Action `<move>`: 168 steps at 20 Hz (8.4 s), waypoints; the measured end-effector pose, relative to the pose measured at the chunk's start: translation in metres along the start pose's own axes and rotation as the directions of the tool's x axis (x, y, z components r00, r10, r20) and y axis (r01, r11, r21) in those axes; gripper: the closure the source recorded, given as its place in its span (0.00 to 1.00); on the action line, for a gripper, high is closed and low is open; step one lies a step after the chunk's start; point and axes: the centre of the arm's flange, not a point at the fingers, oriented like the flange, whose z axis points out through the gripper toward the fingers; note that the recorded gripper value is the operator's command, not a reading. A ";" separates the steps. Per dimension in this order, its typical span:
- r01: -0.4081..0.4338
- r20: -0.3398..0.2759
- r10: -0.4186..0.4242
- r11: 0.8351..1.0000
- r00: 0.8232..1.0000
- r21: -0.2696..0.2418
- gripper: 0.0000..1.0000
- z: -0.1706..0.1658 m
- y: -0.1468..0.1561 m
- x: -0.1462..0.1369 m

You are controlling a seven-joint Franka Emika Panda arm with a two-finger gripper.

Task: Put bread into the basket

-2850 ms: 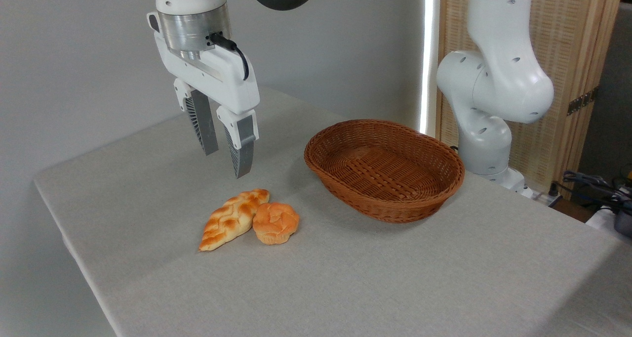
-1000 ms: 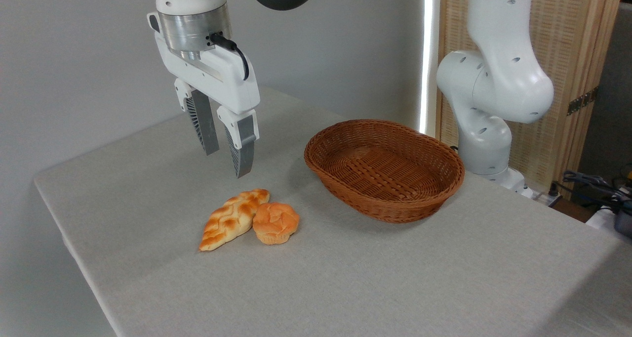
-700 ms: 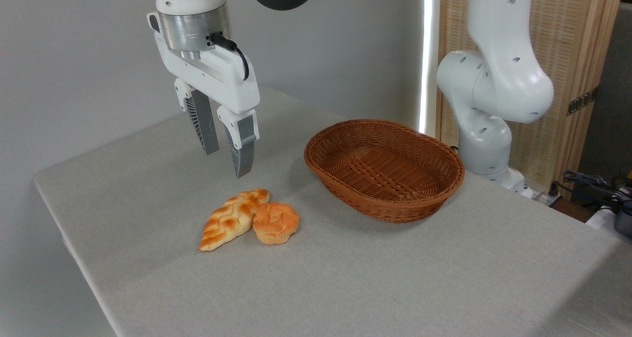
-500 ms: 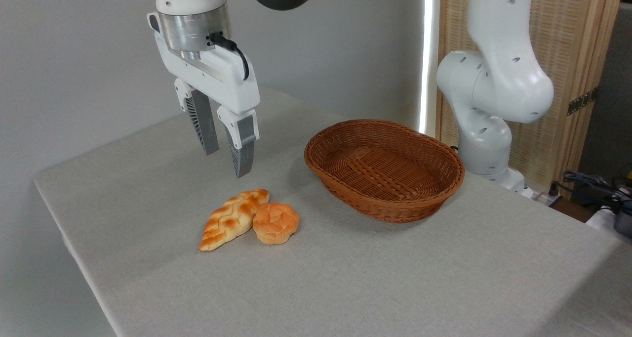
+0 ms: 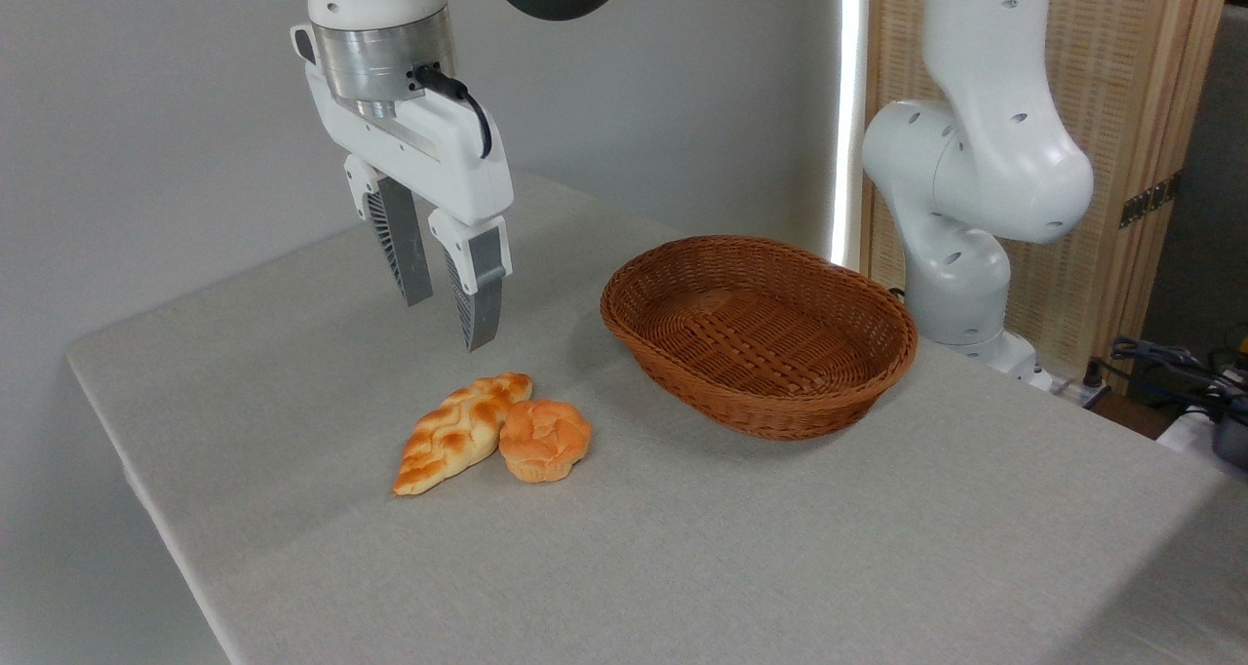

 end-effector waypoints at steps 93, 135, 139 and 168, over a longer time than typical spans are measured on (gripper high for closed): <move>-0.152 0.138 0.159 0.987 0.978 -0.062 0.00 0.076 0.020 -0.030; -0.173 0.145 0.179 0.984 0.973 -0.051 0.65 0.156 0.008 -0.032; -0.173 0.145 0.179 0.984 0.973 -0.051 0.65 0.155 0.008 -0.032; -0.087 0.338 0.161 0.971 0.927 -0.225 0.00 0.091 0.144 -0.112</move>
